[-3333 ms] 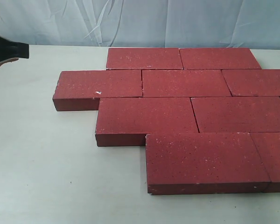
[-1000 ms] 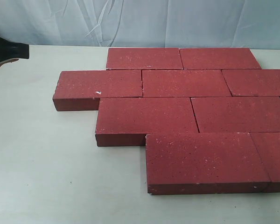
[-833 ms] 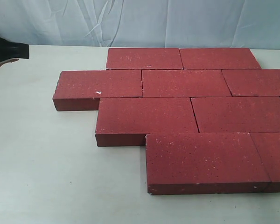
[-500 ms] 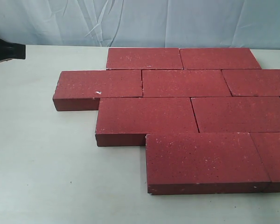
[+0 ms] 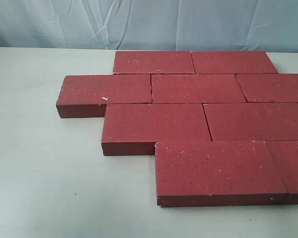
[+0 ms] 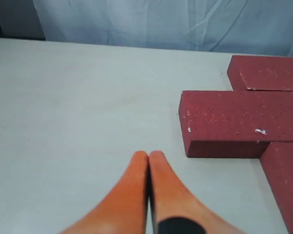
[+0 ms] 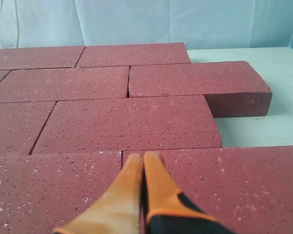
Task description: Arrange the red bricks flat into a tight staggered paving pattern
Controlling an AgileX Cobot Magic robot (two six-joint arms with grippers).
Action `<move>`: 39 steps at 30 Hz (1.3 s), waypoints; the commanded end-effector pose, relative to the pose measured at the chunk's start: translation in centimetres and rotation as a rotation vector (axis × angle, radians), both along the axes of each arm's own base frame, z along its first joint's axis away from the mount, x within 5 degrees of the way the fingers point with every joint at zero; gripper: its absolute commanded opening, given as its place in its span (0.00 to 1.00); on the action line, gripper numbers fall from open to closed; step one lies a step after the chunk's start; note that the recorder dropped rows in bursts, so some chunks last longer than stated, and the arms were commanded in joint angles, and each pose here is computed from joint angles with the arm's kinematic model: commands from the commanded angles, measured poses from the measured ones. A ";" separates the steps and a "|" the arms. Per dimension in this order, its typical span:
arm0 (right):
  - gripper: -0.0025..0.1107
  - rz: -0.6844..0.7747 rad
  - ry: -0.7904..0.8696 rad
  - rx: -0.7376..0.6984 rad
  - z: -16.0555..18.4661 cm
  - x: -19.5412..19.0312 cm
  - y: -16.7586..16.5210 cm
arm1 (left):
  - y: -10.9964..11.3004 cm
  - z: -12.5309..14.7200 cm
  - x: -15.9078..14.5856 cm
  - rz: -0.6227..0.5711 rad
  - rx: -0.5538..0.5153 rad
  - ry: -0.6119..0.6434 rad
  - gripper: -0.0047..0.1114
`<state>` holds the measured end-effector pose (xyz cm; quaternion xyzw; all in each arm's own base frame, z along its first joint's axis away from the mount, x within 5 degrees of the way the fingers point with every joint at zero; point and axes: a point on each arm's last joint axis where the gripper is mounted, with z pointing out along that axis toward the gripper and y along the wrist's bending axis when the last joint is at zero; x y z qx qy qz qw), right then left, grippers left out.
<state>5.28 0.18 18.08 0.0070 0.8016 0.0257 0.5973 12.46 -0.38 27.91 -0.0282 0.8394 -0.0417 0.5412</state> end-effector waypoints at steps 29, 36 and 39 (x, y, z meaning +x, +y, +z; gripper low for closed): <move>0.02 -0.002 -0.010 0.002 -0.1 0.0 0.0 | 0.3 -8.7 -6.9 0.011 0.059 -0.277 0.04; 0.02 -0.002 -0.010 0.002 -0.1 0.0 0.0 | 0.3 -8.7 -6.9 0.012 0.061 -0.281 0.04; 0.02 -0.002 -0.010 0.002 -0.1 0.0 0.0 | 0.3 -8.7 -6.9 0.012 0.061 -0.281 0.04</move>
